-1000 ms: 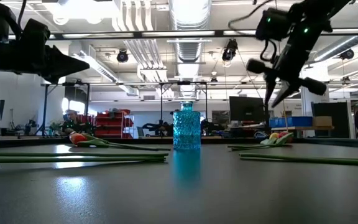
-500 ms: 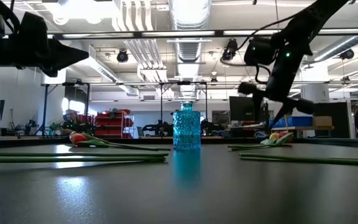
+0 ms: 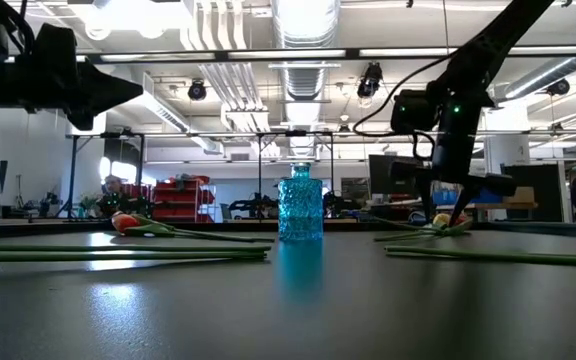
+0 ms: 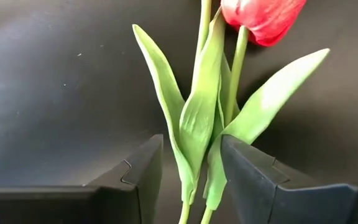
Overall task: Sort flowers into vase by color
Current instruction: Put the top yellow tulip flower into the transparent vase
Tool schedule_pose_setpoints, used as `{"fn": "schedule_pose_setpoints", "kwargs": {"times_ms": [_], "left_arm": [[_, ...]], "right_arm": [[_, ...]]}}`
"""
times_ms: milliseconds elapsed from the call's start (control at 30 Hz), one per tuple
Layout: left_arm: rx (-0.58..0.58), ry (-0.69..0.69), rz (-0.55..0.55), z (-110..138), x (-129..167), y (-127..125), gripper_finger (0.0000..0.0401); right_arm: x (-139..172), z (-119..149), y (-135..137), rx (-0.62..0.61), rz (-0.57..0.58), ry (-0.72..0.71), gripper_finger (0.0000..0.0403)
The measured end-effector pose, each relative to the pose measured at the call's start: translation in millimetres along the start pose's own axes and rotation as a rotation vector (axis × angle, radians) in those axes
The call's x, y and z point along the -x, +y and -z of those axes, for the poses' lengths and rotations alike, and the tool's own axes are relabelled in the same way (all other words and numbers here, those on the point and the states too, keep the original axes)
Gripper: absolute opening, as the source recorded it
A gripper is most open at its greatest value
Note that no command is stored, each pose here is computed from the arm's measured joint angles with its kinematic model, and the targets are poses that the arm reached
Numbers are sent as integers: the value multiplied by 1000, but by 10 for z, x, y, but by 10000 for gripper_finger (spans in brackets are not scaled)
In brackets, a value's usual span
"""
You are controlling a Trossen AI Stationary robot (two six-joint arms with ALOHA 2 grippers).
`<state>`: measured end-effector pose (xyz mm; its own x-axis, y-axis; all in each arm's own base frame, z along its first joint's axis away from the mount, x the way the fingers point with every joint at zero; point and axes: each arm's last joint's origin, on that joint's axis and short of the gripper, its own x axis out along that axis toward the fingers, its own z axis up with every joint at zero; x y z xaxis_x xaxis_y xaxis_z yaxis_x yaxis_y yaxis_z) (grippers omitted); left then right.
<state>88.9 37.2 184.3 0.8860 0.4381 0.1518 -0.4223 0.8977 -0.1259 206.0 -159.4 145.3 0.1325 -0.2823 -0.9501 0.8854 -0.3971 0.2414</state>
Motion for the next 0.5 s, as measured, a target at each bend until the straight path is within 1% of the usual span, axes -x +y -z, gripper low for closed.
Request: {"fn": "schedule_pose_setpoints", "kwargs": {"times_ms": [100,367,500], "left_arm": [[-1,9,-1,9,0,1,0],[-5,56,-6,55,1,6,0],[-5,56,-6,56,1,6,0]], "right_arm": [[-13,2,0,6,5,0,133],[-16,0,2,29,5,-8,75],[8,-3,2,37,10,-3,72]]}}
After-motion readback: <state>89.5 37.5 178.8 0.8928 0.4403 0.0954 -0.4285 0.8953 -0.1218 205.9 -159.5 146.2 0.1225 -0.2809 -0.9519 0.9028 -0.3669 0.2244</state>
